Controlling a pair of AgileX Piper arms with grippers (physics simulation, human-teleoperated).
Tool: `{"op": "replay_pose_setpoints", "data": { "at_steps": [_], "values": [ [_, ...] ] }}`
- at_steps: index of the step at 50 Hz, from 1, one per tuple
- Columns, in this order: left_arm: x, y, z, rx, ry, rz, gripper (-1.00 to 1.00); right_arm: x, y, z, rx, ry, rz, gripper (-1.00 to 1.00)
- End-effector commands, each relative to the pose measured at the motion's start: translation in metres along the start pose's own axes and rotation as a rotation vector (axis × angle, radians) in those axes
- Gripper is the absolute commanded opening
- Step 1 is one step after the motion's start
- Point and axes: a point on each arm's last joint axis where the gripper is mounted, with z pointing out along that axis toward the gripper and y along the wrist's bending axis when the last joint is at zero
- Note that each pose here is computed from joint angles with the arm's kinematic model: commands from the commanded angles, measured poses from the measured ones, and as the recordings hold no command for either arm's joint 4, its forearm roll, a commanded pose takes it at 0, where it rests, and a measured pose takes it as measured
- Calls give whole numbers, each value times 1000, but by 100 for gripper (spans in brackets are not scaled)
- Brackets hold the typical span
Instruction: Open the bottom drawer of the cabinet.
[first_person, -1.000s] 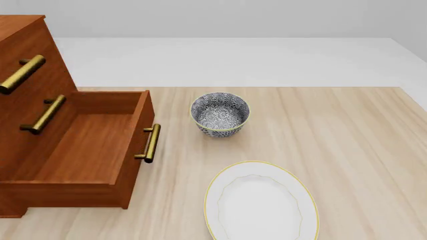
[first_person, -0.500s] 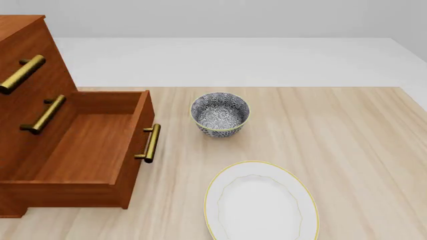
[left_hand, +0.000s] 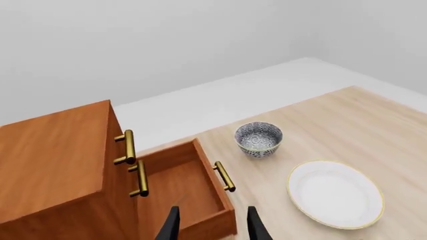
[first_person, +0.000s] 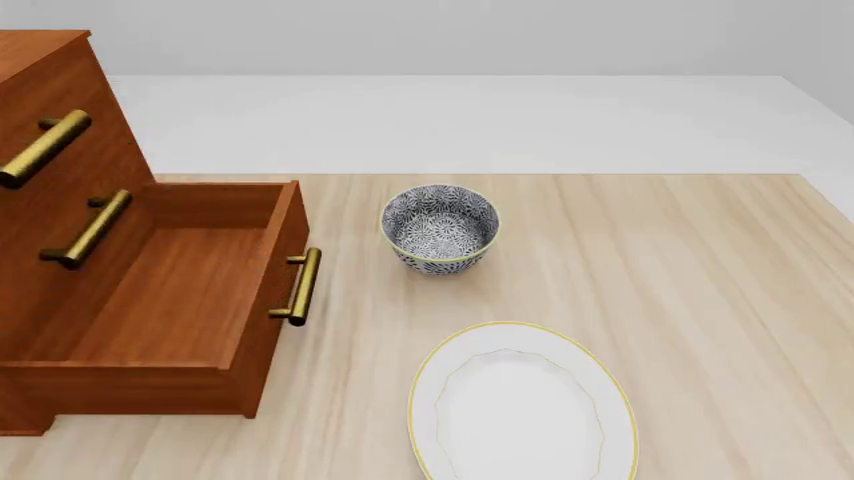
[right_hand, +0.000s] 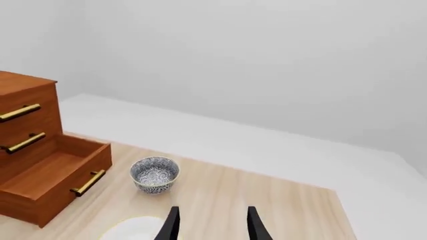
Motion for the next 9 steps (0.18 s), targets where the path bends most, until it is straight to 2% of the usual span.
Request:
{"op": "replay_pose_setpoints", "data": {
  "at_steps": [1, 9],
  "values": [
    [-5, -2, -21, -24, 30, 5, 100, -5, 0, -18, 1, 31, -6, 100],
    [-7, -8, -23, -70, 37, 15, 100, -8, 2, -31, 12, 59, -10, 100]
  ]
}}
